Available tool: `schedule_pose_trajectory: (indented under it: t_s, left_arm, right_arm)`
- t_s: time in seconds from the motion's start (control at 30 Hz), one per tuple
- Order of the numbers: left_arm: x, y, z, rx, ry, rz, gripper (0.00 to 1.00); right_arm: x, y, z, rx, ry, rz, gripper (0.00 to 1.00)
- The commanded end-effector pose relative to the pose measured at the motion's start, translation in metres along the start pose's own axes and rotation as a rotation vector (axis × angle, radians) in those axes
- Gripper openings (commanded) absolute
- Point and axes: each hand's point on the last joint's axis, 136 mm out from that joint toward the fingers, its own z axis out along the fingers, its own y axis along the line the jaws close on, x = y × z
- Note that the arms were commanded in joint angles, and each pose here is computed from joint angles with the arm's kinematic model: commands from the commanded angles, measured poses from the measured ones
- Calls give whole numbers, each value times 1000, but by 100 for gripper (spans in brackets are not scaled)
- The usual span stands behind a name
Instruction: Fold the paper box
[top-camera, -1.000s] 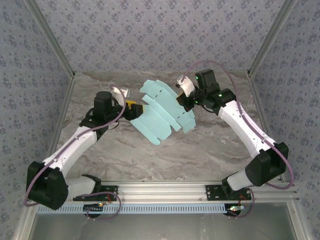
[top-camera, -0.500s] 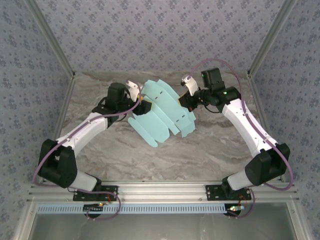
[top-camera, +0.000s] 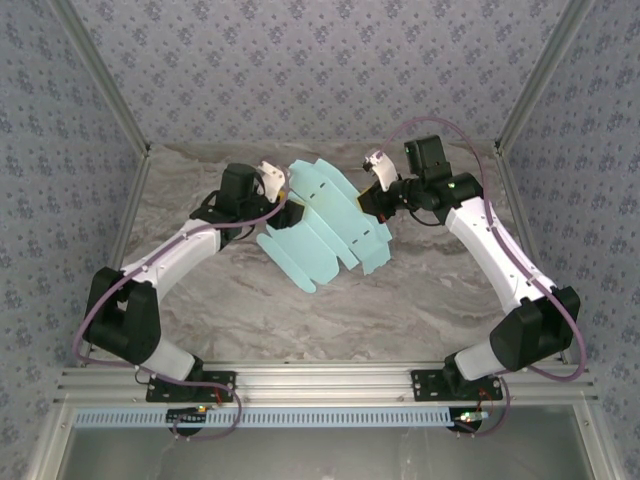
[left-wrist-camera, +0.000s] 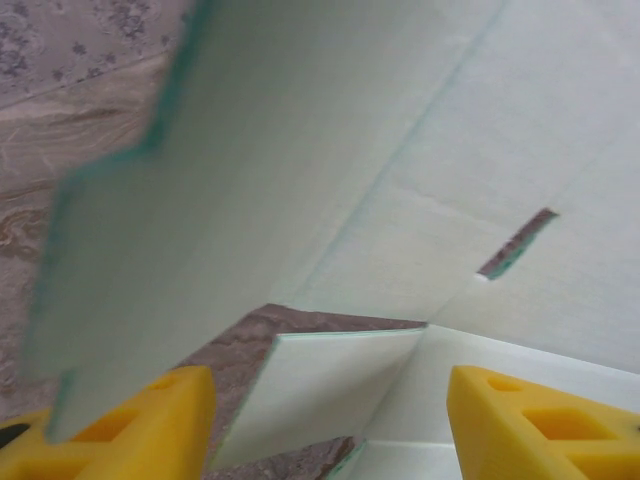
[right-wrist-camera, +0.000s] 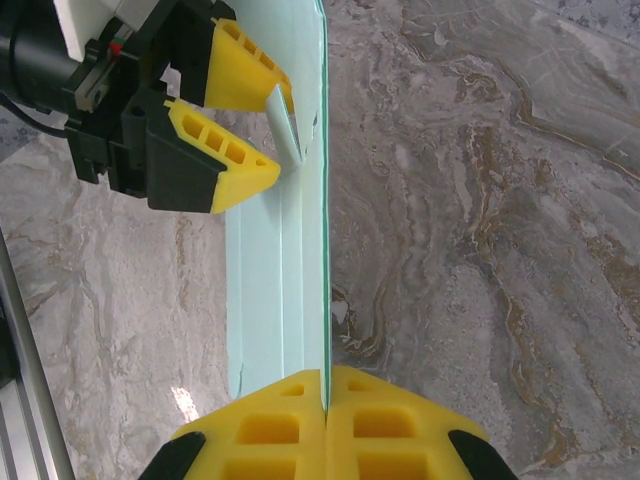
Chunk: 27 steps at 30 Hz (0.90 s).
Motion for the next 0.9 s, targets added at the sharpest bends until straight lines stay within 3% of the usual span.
schedule_pose_trajectory:
  t_s: [0.0,0.2,0.37,0.87]
  left_arm:
    - [-16,-20,-9,101,-66,30,58]
    - [-9,-36,-16,180,-80,40,46]
    - [-5,-42,-14,225,-71,48,42]
    - [7,-53,10,287,-31,50,46]
  right_arm:
    - [-9,-3,-4,5,-13,41,0]
    - [-12,-13,-2,31,-20,98,0]
    - [-18,-12,-1,5,-38,120,0]
    - [-24,2,13,-104,-58,173,0]
